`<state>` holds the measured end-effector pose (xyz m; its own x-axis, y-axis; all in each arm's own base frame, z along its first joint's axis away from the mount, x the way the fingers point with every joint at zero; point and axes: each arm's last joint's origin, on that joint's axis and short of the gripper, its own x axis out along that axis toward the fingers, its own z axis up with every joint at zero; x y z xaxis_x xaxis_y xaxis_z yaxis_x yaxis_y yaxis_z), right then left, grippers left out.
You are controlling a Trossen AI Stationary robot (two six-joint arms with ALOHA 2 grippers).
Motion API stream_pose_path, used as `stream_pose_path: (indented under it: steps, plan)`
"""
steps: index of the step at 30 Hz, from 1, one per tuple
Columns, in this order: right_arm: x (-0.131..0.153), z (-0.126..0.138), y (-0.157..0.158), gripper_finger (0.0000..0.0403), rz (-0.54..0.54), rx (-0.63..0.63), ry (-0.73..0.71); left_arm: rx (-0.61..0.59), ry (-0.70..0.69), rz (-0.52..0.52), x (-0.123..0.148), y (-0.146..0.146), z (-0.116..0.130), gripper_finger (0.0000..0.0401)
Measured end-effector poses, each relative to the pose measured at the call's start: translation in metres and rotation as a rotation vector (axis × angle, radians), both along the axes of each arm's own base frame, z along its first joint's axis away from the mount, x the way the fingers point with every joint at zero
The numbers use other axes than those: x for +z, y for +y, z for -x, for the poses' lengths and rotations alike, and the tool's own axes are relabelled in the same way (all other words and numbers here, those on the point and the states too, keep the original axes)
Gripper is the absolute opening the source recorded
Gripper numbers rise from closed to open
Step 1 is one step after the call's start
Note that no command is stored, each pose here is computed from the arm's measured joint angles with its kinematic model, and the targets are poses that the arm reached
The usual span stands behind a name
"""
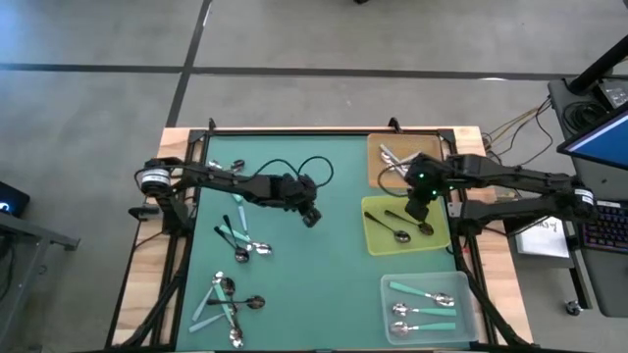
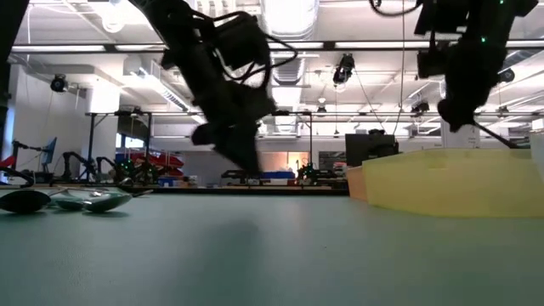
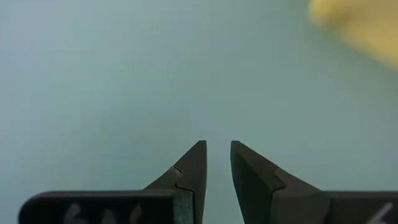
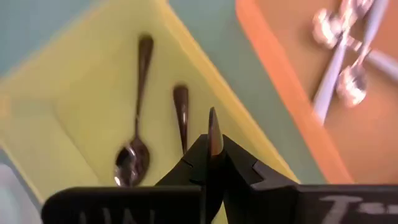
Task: Sort silverware by color (type)
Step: Put the black spoon into the yellow bin
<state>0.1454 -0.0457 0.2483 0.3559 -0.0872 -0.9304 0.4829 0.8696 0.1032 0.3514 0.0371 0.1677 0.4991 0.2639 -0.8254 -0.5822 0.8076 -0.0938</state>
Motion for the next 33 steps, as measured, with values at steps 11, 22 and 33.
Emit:
stream_pose_path:
  steps: [11, 22, 33]
  plan:
    - [-0.012, -0.006, -0.001, 0.0083, -0.005, 0.033, 0.046, 0.154, 0.327, -0.019, 0.039, -0.017, 0.066, 0.0056]
    - [-0.011, -0.009, -0.002, 0.0144, 0.007, 0.037, 0.021, 0.441, 0.300, 0.106, 0.027, -0.076, 0.145, 0.0056]
    - [-0.009, -0.014, -0.004, 0.0151, 0.031, 0.052, -0.033, 0.819, 0.228, 0.182, -0.012, -0.106, 0.191, 0.0056]
